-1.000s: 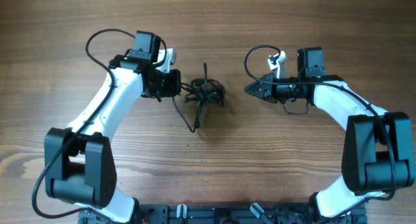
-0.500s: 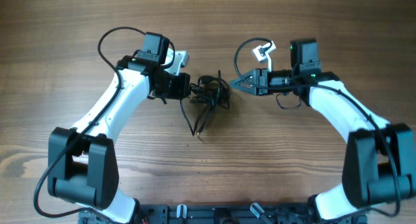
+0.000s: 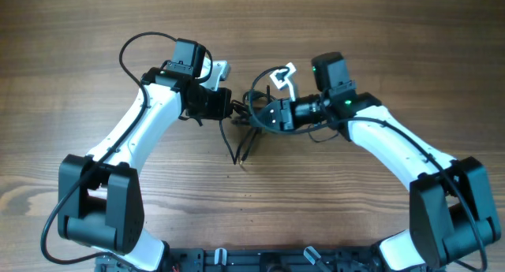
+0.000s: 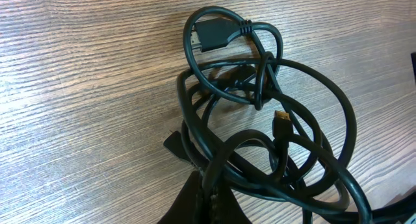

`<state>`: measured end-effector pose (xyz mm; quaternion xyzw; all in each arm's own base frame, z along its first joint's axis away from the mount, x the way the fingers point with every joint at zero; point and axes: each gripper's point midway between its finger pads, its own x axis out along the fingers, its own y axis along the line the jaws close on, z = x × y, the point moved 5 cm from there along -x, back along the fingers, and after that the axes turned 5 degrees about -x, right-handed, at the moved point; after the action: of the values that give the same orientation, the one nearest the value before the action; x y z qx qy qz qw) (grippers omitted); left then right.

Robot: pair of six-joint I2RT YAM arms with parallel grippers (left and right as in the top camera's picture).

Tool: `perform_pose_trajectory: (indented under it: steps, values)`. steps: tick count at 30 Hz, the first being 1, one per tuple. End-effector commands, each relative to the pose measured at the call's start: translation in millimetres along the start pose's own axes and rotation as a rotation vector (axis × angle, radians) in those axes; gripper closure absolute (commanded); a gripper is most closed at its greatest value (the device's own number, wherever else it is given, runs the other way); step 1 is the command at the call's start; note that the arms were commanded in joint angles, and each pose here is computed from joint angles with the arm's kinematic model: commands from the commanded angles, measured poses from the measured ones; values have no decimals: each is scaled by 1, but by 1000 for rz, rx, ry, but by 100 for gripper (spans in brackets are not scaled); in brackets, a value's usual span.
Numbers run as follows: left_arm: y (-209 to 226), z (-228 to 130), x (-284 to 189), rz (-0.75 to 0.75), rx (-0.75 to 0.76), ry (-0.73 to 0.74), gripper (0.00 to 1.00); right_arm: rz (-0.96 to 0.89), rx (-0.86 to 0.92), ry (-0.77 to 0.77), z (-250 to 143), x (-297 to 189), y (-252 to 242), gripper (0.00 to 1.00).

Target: Untangle cables

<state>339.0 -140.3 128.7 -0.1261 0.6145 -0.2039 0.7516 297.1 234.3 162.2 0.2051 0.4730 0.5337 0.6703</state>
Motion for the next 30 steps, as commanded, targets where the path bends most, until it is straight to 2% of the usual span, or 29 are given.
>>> perform_pose_trajectory:
  steps: [1,6,10,14,21,30]
  values:
    - [0,-4,6,-17,10,21,96,-211,19,-46,9,5,-13,57]
    - [0,-4,6,-17,10,21,96,-358,34,-77,11,0,-30,57]
    - [0,-4,6,-17,10,21,96,-368,30,-80,12,0,-32,56]
    - [0,-4,6,-17,10,21,96,-454,30,-105,14,-5,-41,56]
    - [0,-4,6,-17,10,21,96,-470,62,-76,7,-6,-44,56]
    - [0,-4,6,-17,10,21,96,-483,177,-21,-22,-2,-55,57]
